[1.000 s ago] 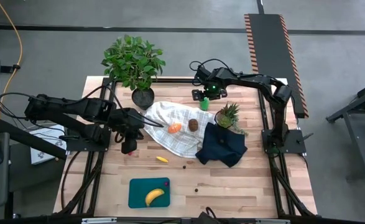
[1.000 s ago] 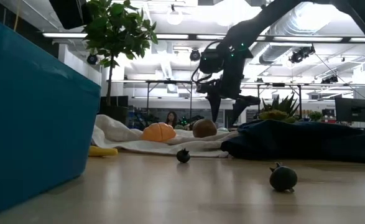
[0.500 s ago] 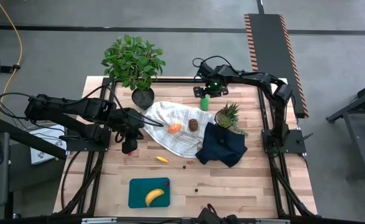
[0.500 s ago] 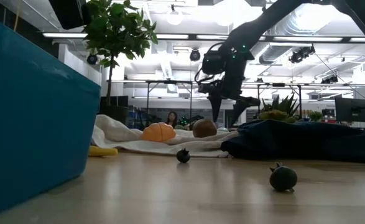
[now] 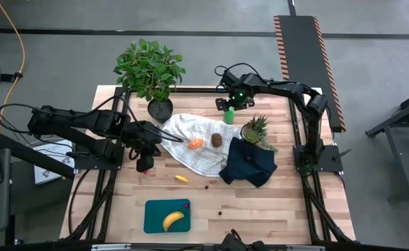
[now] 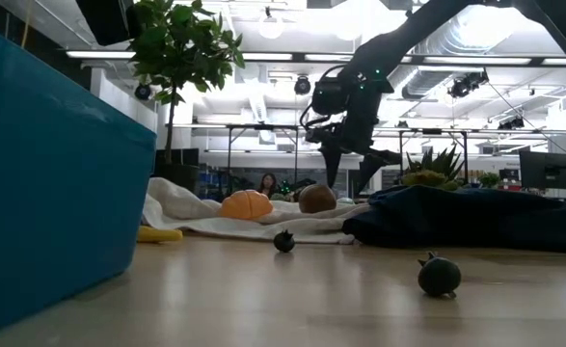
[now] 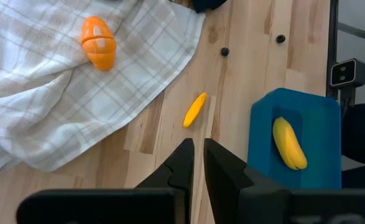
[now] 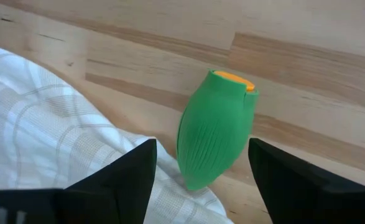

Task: Pick and placing Produce into tupperware
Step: Put the corn into the bin

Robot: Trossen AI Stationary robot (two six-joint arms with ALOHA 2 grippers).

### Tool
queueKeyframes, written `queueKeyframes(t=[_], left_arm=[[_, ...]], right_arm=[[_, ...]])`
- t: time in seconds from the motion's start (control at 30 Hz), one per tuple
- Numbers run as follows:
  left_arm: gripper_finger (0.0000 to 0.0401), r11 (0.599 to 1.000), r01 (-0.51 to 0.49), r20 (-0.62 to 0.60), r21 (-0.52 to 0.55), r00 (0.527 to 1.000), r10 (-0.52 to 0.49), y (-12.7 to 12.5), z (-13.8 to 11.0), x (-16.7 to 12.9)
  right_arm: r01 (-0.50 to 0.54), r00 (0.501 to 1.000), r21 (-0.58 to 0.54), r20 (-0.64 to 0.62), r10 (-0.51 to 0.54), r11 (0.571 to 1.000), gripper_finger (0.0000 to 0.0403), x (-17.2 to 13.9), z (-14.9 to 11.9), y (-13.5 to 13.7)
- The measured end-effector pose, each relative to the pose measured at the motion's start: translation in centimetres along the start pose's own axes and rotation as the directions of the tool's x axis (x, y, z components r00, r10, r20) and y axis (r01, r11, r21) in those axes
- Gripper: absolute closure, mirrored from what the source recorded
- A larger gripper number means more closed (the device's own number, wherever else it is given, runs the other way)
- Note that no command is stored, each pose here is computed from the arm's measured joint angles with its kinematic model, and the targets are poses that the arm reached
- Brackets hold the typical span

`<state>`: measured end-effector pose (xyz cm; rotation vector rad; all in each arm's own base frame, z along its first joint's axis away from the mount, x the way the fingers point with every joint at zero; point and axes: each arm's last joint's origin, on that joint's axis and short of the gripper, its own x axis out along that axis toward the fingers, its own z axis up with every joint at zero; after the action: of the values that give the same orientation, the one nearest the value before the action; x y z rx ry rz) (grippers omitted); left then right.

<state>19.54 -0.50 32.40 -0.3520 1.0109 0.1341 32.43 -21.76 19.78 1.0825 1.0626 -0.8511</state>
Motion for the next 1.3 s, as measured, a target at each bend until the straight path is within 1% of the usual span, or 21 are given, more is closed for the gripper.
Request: queueKeyframes(t=[0.13,0.33,0.57,0.77,1.03,1.17,1.3], left_arm=[[0.0375,1.000,0.000,-0.002,0.005,1.000,0.000,0.0,0.0,0.0],[0.0375,1.000,0.000,-0.002,0.029,1.000,0.001,0.0,0.0,0.0],[0.0375,1.000,-0.002,-0.005,0.029,1.000,0.002,0.0,-0.1,0.0],[0.0375,1.000,-0.010,-0.028,0.028,1.000,0.011,0.1,-0.3,0.0],[0.0375,0.999,-0.019,-0.028,0.028,0.999,0.019,0.1,-0.3,0.0],[0.0375,0.999,-0.020,-0.027,0.028,0.999,0.020,0.1,-0.3,0.0],[0.0375,0.999,-0.032,-0.022,0.028,0.999,0.033,0.2,-0.3,0.0]], right_arm=[[0.004,1.000,0.030,0.004,-0.004,1.000,0.0143,0.0,0.0,0.0],[0.007,1.000,0.065,0.004,-0.008,0.998,0.0141,0.1,0.1,-0.1],[0.037,0.998,0.074,-0.049,-0.034,0.997,0.0141,2.1,0.1,-0.3],[0.049,0.997,0.093,-0.060,-0.043,0.995,0.0141,2.9,0.2,-0.4],[0.069,0.993,0.100,-0.099,-0.059,0.993,0.0142,4.3,0.1,-0.6],[0.075,0.992,0.097,-0.105,-0.064,0.992,0.0159,4.4,0.1,-0.7],[0.074,0.993,0.084,-0.103,-0.065,0.994,0.0194,4.4,0.2,-0.8]])
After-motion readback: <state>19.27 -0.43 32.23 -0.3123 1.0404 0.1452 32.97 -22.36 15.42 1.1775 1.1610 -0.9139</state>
